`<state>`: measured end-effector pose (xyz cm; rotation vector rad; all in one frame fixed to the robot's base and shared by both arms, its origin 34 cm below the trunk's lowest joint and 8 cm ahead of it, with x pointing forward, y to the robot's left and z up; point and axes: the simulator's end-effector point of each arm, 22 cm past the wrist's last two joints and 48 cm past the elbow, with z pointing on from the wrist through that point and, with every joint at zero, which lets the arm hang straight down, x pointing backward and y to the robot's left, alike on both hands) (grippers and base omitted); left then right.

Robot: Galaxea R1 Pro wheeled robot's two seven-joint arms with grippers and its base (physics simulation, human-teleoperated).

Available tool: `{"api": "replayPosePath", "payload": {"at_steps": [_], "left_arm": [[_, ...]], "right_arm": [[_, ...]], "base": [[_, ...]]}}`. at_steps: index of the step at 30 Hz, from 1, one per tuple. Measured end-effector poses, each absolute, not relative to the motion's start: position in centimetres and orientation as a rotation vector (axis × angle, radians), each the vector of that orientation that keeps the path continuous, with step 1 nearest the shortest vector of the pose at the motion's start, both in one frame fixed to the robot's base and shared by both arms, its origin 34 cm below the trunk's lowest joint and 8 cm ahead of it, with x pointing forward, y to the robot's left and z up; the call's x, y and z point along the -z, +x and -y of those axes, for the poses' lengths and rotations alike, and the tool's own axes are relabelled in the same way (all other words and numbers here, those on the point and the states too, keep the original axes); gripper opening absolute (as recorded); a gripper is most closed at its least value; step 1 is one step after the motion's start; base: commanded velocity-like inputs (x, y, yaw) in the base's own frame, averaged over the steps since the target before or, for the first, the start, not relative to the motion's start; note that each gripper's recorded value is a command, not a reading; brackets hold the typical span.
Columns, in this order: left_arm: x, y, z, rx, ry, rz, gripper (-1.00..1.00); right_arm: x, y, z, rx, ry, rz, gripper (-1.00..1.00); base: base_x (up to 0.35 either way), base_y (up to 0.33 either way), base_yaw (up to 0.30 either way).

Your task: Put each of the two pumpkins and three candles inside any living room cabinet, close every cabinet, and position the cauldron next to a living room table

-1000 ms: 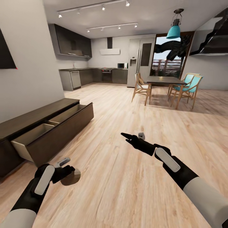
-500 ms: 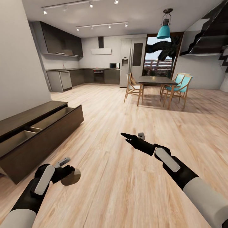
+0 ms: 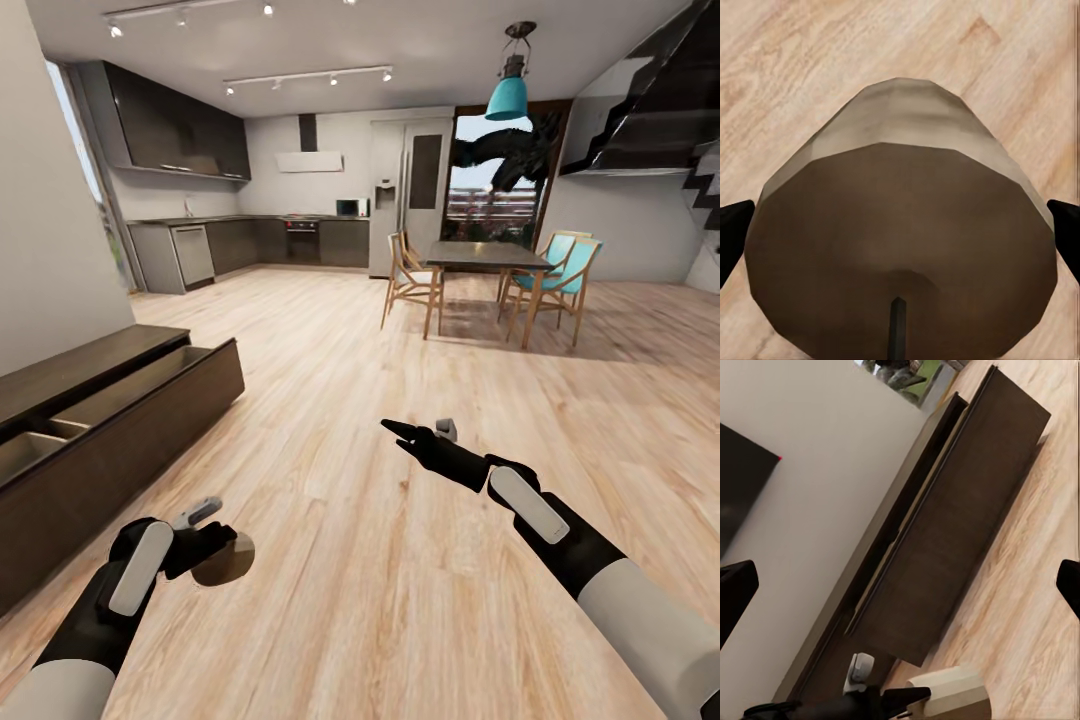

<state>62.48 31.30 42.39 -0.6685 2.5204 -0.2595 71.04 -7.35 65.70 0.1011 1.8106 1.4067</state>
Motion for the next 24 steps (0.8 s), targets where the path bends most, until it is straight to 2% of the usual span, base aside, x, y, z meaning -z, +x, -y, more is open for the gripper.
{"api": "replayPosePath", "payload": {"at_steps": [24], "left_arm": [[-42.41, 62.49, -31.32, 0.259, -0.669, -2.519, -1.00]], "right_arm": [[-65.75, 71.04, 7.29, -1.409, 0.102, -1.809, 1.00]], "base": [[0.290, -0.145, -0.001]]}}
